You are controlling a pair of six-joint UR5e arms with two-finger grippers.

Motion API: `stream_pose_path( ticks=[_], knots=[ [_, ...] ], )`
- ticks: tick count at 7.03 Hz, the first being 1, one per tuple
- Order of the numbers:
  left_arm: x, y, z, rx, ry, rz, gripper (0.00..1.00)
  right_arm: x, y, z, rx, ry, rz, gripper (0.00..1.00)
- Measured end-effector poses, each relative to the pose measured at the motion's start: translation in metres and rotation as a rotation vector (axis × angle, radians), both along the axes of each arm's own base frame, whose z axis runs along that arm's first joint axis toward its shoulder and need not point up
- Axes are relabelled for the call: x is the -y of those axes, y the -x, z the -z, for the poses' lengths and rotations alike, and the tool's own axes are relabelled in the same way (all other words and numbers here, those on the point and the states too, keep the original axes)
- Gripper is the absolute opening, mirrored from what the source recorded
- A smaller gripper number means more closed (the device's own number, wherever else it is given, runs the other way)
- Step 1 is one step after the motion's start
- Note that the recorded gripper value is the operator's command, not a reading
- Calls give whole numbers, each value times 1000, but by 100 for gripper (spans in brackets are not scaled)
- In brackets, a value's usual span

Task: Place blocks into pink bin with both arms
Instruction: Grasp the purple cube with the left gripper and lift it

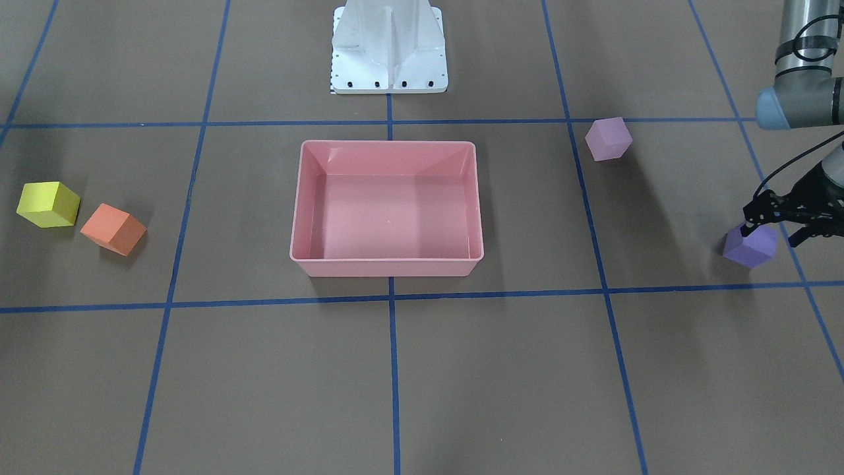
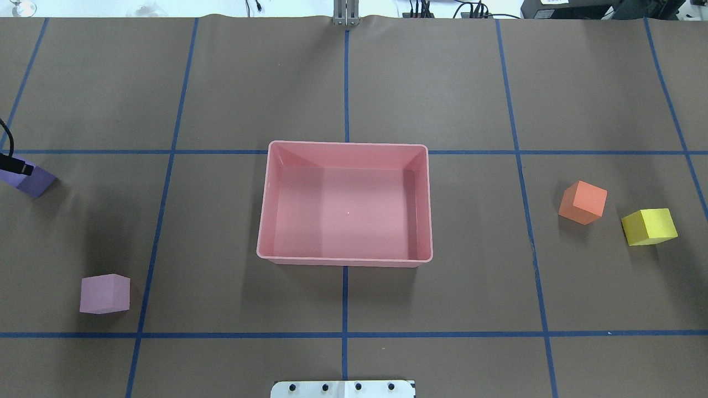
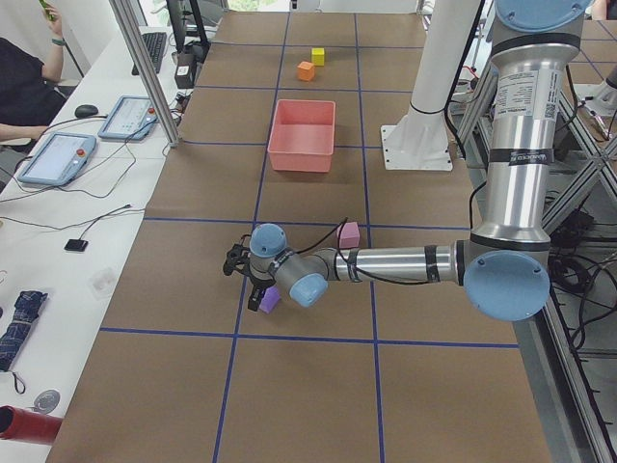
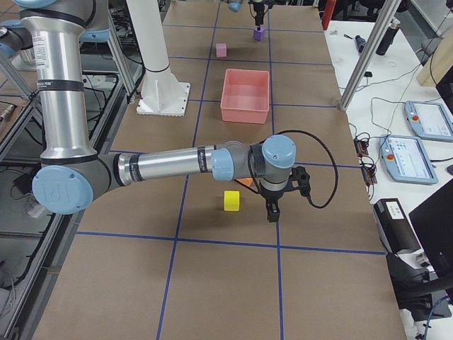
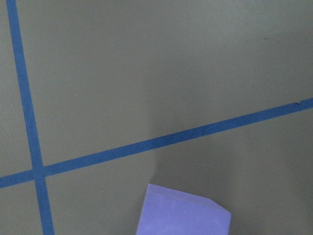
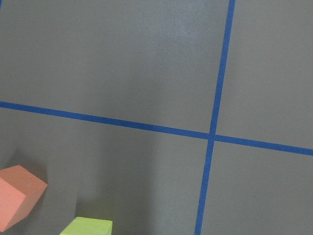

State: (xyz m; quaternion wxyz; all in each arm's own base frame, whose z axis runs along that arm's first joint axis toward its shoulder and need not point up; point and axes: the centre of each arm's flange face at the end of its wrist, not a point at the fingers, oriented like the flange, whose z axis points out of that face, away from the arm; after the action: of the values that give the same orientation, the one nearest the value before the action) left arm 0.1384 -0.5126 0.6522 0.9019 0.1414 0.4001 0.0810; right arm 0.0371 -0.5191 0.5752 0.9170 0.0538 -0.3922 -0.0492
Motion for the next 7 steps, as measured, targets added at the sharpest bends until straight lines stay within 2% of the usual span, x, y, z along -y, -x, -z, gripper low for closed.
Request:
stream_pose_path(
  ticks=[3,4,5,7],
  knots=[
    [-4,-14,-10,11,14,-28,99,0,0,0,1,4,-2,100],
    [-6,-20,-15,15,23,-41,55,0,1,0,2,3,-1,100],
    [-8,-25,-17,18,29,-49,1,1,3,1,1,0,4,100],
    [-11,-26,-6,-5,34,-56,0,6,10,6,-2,-8,15,100]
  ],
)
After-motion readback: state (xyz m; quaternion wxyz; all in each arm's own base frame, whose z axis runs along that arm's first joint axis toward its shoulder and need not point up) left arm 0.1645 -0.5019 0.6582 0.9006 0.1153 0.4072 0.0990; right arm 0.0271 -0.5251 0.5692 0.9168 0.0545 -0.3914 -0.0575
